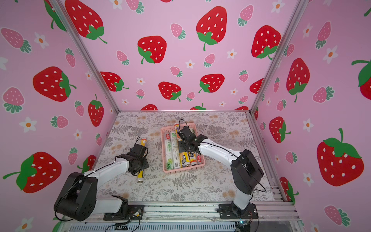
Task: Put the plastic wrap into the basket
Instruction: Adjust the plastic wrap in the basket.
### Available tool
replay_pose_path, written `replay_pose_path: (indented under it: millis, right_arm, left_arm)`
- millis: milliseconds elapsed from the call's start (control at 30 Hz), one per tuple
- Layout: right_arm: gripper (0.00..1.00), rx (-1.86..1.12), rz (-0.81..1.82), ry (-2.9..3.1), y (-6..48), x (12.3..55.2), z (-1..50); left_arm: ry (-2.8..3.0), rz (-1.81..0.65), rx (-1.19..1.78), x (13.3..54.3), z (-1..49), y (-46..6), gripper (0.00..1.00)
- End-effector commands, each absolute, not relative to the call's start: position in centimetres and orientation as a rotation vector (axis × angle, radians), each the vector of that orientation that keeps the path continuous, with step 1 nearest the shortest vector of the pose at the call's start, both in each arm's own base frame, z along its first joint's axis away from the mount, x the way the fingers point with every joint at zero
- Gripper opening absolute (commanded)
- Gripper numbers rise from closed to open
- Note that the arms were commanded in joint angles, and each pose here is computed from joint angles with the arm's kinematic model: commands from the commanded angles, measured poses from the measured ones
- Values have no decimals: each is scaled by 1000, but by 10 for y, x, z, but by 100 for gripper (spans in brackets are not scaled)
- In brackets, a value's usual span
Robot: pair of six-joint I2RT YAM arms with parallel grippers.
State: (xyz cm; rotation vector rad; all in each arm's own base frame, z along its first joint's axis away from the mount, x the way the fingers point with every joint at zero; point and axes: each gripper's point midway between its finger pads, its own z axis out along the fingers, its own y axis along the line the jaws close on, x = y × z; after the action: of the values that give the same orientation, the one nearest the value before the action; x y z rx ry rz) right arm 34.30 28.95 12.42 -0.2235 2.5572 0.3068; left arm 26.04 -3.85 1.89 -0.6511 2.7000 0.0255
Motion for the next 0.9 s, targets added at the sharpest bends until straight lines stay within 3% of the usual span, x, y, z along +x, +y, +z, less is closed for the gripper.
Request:
replay_pose_path:
  millis: [0,700,867]
  right_arm:
    - [62,-209,266,2548,292,348,127]
    - [60,-204,147,2560,306,352,94]
    - [54,-198,133,2560,305,353,92]
  left_arm:
    - [2692,-4,-670,261,17,-40,61]
    - [2685,-80,-646,264,11,-49,61]
    - [2693,-80,-640,263,9,-50,61]
